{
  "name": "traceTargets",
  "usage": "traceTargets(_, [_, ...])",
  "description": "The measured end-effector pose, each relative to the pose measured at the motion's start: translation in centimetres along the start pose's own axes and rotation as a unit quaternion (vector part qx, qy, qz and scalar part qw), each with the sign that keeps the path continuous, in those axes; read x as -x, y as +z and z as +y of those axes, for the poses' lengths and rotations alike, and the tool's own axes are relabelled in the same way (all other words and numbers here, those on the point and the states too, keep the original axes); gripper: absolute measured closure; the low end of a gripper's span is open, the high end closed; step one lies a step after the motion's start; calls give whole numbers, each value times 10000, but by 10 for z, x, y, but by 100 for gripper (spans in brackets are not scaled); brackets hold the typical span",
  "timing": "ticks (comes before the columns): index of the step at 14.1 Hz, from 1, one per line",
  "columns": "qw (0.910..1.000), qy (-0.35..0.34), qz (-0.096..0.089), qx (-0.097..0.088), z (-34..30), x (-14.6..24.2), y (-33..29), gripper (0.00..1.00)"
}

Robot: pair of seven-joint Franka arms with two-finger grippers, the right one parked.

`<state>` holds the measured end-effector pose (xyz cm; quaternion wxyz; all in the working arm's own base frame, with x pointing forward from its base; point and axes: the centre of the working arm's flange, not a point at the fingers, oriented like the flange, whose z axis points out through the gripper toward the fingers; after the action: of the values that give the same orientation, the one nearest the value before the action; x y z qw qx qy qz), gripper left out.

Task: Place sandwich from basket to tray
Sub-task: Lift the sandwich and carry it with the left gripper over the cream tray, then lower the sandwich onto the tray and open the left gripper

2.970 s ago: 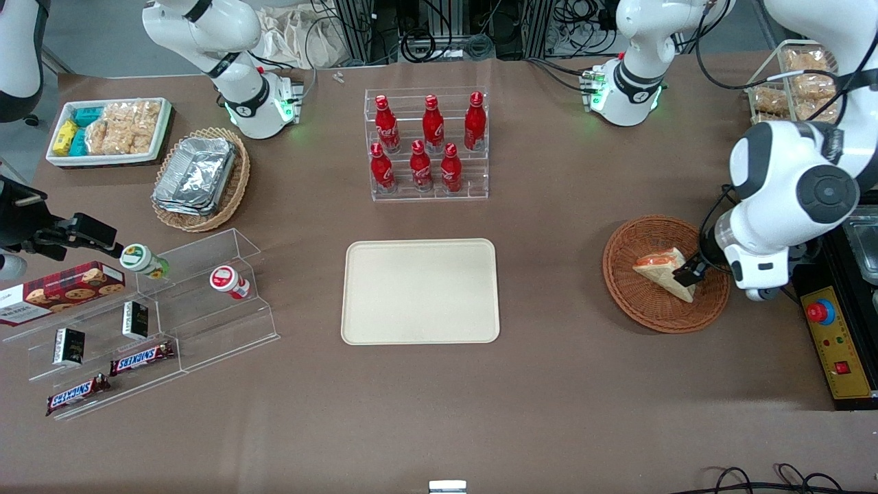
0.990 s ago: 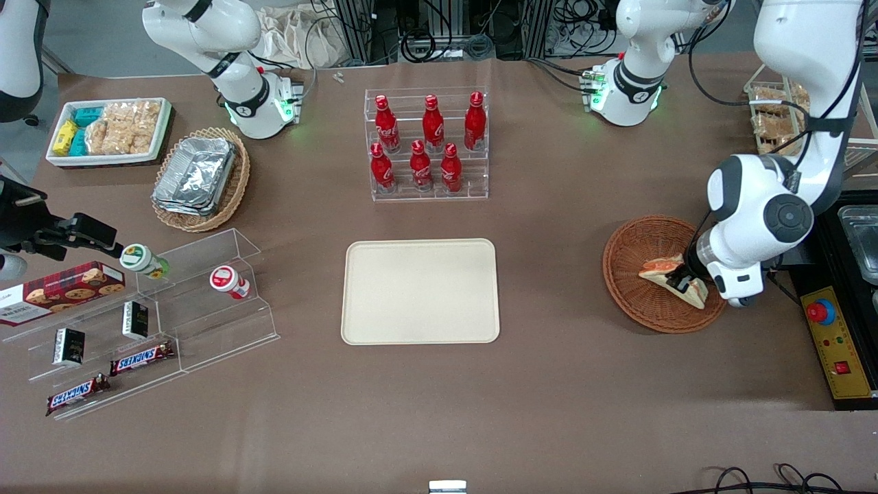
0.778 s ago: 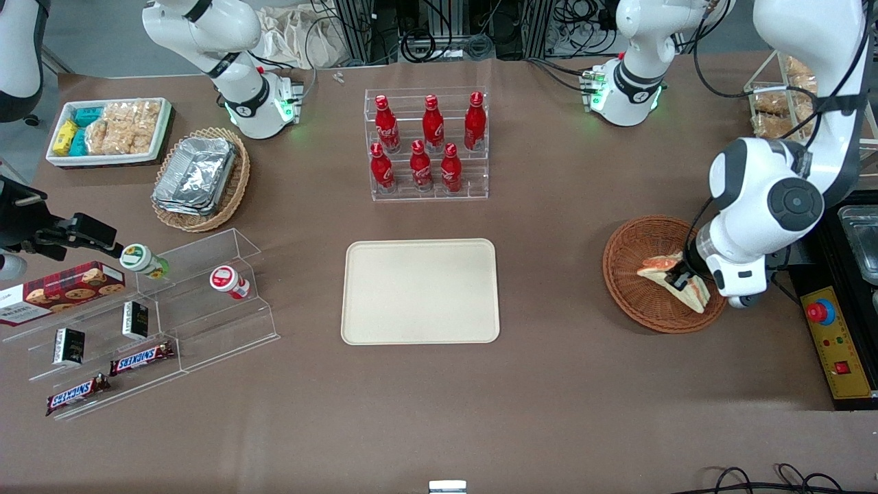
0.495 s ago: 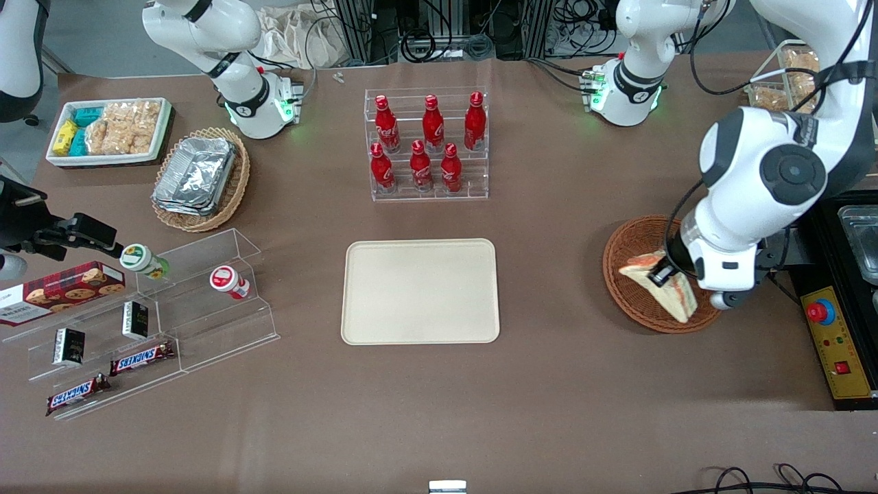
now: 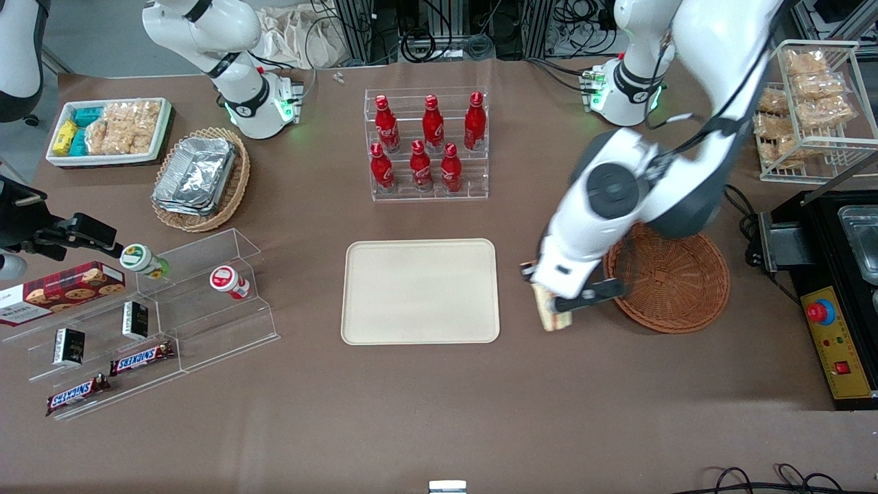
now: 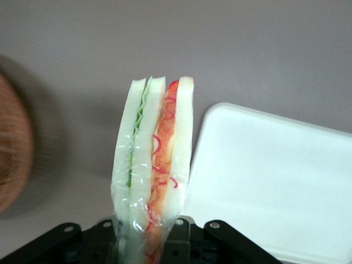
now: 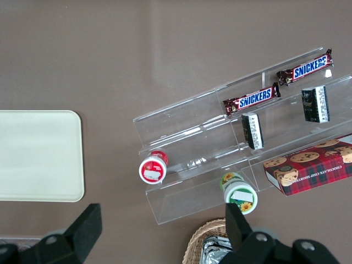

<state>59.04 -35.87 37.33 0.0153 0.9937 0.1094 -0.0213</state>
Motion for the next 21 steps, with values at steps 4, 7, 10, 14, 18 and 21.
traceTargets(4, [9985, 303, -449, 20, 50, 11, 84, 80])
traceTargets(7, [9975, 411, -582, -2, 61, 19, 105, 80])
traceTargets(10, [9964, 649, -523, -135, 73, 34, 119, 80])
traceTargets(14, [9943, 972, -323, -297, 83, 43, 156, 80])
traceTargets(18, [9950, 942, -239, -241, 83, 36, 150, 68])
traceTargets(21, [9966, 810, -52, -116, 81, 20, 125, 39])
